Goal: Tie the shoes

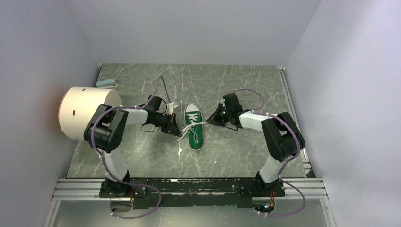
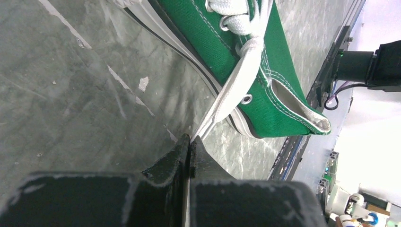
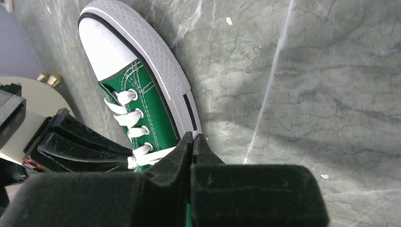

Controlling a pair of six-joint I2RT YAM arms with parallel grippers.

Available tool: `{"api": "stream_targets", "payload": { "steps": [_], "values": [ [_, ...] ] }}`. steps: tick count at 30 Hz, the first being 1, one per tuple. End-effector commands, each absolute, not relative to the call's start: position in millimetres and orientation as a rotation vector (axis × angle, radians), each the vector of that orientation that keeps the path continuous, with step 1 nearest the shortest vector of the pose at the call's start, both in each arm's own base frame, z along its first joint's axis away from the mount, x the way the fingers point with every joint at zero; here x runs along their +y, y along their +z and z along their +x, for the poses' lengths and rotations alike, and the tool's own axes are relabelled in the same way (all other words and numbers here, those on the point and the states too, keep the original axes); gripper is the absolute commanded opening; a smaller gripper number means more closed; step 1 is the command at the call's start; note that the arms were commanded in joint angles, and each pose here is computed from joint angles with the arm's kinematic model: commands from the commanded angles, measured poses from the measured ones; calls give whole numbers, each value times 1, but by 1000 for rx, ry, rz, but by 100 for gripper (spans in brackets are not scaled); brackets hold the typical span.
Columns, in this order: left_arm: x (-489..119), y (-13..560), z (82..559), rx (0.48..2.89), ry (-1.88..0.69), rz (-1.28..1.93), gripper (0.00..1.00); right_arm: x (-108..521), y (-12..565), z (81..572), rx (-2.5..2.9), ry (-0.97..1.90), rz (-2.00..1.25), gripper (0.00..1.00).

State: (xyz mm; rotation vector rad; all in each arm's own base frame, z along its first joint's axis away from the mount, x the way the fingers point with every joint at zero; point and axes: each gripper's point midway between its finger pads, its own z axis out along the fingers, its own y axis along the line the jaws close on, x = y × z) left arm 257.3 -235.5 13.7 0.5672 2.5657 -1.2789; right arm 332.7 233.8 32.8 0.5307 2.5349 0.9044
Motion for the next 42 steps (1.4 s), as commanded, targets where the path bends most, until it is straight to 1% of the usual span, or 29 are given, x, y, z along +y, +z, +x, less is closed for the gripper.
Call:
{"api": "stream_targets", "payload": {
  "steps": [1, 4, 6, 7, 8, 10, 11, 13, 14, 15, 16, 18, 20, 22, 25, 26, 29, 31, 33, 37, 39, 42],
  "values": [
    [-220, 2, 239, 2724, -1210, 467, 5, 190, 28, 358, 2495, 642, 497, 0],
    [-221, 16, 251, 2692, -1167, 458, 5, 195, 35, 357, 2511, 648, 408, 0],
    [-220, 27, 256, 2669, -1143, 471, 22, 202, 46, 354, 2498, 706, 325, 0],
    [-220, 34, 258, 2651, -1134, 485, 27, 206, 52, 352, 2498, 733, 277, 0],
    [-219, 40, 260, 2637, -1109, 492, 31, 210, 58, 349, 2501, 759, 224, 6],
    [-214, 53, 265, 2610, -1047, 488, 38, 208, 68, 343, 2515, 748, 158, 33],
    [-212, 58, 265, 2604, -1024, 484, 40, 206, 75, 341, 2506, 741, 132, 46],
    [-207, 67, 265, 2594, -979, 461, 44, 198, 94, 339, 2479, 693, 81, 67],
    [-205, 73, 265, 2588, -960, 447, 62, 193, 100, 336, 2486, 663, 63, 78],
    [-203, 78, 266, 2583, -939, 425, 73, 189, 108, 334, 2484, 629, 18, 83],
    [-202, 87, 266, 2564, -931, 406, 74, 184, 117, 333, 2482, 597, -10, 85],
    [-202, 112, 270, 2508, -924, 373, 74, 175, 136, 328, 2477, 541, -55, 87],
    [-204, 149, 276, 2431, -932, 338, 75, 161, 164, 325, 2437, 460, -69, 89],
    [-209, 202, 284, 2330, -965, 309, 75, 149, 204, 317, 2356, 417, -93, 92],
    [-210, 303, 295, 2138, -961, 290, 74, 126, 266, 301, 2238, 348, -50, 94],
    [-207, 333, 296, 2078, -945, 266, 79, 119, 286, 294, 2198, 338, -30, 96],
    [-192, 414, 293, 1886, -878, 229, 88, 103, 336, 269, 2095, 327, -28, 100],
    [-187, 451, 284, 1784, -865, 257, 94, 90, 364, 256, 2032, 290, -30, 100],
    [-183, 476, 273, 1722, -851, 291, 97, 76, 389, 245, 1984, 243, -17, 100],
    [-177, 502, 251, 1656, -812, 392, 97, 59, 441, 225, 1880, 216, 5, 100],
    [-169, 508, 245, 1650, -768, 395, 97, 54, 457, 218, 1834, 219, 6, 100],
    [-165, 516, 235, 1621, -740, 436, 97, 54, 464, 219, 1811, 232, 32, 100]
  ]
}}
